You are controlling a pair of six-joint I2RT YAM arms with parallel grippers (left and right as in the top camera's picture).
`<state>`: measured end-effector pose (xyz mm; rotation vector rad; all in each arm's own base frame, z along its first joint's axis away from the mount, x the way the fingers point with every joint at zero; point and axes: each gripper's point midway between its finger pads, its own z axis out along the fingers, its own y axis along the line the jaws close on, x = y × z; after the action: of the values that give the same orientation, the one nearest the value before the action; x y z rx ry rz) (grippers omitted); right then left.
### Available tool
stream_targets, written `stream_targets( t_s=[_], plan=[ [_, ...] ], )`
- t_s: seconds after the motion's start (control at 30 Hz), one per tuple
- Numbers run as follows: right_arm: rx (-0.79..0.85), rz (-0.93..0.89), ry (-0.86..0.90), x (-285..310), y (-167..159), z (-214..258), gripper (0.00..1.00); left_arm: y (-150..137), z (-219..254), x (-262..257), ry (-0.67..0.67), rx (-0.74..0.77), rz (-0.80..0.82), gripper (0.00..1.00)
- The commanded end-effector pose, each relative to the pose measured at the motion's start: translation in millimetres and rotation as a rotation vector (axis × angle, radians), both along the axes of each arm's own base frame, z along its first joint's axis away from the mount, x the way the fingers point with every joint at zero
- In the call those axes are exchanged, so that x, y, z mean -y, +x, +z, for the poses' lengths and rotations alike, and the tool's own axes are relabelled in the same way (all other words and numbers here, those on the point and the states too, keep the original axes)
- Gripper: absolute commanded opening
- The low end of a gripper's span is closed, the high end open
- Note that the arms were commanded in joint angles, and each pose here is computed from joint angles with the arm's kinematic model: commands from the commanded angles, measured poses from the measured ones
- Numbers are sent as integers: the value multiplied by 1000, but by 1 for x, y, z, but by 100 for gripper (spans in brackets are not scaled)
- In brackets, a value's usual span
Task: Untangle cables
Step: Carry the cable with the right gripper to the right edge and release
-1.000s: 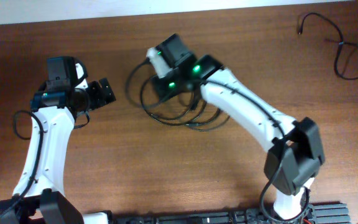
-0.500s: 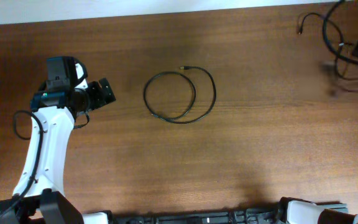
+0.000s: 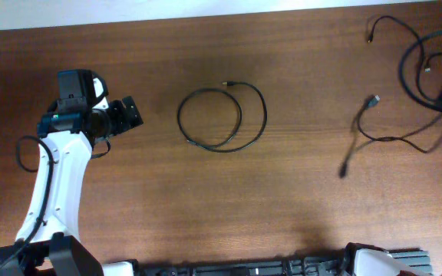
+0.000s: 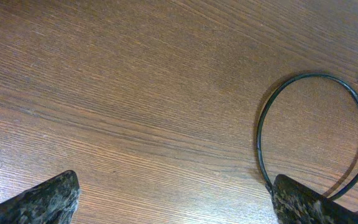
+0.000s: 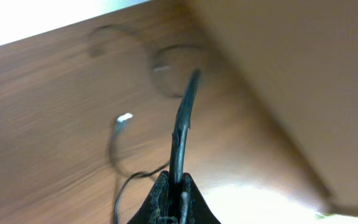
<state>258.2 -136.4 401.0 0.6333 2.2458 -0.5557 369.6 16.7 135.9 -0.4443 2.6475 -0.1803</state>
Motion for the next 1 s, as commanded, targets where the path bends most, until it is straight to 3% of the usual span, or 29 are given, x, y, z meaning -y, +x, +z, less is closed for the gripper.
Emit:
stream_targets(
  t_s=[0.0, 0.27, 0.5, 0.57, 0.77, 0.97],
  plan=[
    [31, -310, -199, 42, -38, 30, 4, 2, 10, -2, 2, 29, 14, 99],
    [-11, -469, -360, 62, -61, 48, 4, 2, 10, -2, 2, 29, 14, 99],
    [-99, -446, -351, 70, -25, 23, 4, 2, 10, -2, 2, 29, 14, 99],
    [-130, -433, -279, 75, -15, -1, 4, 2, 10, -2, 2, 29, 14, 99],
    [-133, -482, -58, 101, -31, -39, 4, 2, 10, -2, 2, 29, 14, 99],
    [-128, -455, 1, 97, -29, -46, 4, 2, 10, -2, 2, 29, 14, 99]
  ],
)
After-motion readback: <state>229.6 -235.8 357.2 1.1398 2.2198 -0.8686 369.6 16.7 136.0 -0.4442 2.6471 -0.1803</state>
